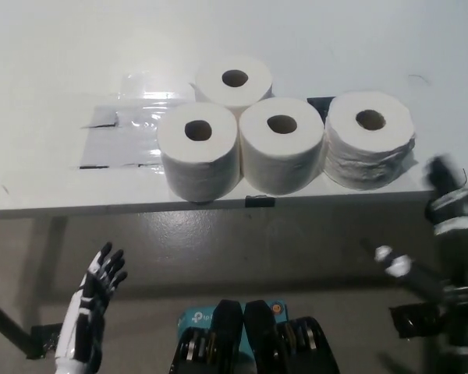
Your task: A few rolls of toilet paper are kept infront of the robot and the robot uses its right hand to lift one of the rolls and and places it on top of the other rolls to stack it.
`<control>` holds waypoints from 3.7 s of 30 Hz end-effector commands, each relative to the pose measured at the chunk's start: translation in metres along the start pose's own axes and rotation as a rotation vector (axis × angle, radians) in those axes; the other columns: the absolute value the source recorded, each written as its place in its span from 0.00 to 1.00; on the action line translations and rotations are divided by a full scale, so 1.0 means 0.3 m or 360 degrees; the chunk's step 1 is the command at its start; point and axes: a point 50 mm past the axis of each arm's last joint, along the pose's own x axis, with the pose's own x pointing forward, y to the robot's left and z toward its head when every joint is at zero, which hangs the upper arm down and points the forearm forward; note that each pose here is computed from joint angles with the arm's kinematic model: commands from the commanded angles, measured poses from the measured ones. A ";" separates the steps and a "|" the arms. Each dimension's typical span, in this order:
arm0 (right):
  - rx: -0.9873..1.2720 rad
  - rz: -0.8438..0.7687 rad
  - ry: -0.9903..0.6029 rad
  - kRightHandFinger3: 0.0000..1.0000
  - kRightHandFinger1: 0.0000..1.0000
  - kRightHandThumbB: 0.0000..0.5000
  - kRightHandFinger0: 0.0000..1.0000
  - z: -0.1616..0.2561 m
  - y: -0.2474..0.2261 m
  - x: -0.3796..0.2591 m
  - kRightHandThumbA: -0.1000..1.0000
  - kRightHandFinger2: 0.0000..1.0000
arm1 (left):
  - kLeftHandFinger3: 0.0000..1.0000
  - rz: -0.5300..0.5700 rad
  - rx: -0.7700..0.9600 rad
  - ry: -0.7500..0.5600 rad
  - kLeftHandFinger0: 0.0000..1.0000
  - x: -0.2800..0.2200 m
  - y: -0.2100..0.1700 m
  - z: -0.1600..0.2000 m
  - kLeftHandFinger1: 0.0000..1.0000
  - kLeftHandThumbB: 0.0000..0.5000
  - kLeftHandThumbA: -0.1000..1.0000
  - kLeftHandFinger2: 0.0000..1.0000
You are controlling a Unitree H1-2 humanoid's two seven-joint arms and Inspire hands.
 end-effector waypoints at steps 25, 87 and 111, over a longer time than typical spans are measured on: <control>-0.1043 0.1099 0.1013 1.00 1.00 0.63 1.00 0.190 -0.181 1.218 0.77 1.00 | 1.00 -0.0101 0.0074 -0.0046 1.00 0.037 -0.036 0.011 1.00 0.23 1.00 1.00; -0.1486 0.1705 0.1410 1.00 1.00 0.68 1.00 0.051 0.087 1.311 0.95 1.00 | 1.00 -0.0115 0.0129 -0.0035 1.00 0.015 -0.023 0.010 1.00 0.21 1.00 1.00; -0.1611 0.1622 0.1321 1.00 1.00 0.66 1.00 0.003 0.064 1.297 0.96 1.00 | 1.00 -0.0106 0.0114 -0.0046 1.00 0.009 -0.023 0.010 1.00 0.20 1.00 1.00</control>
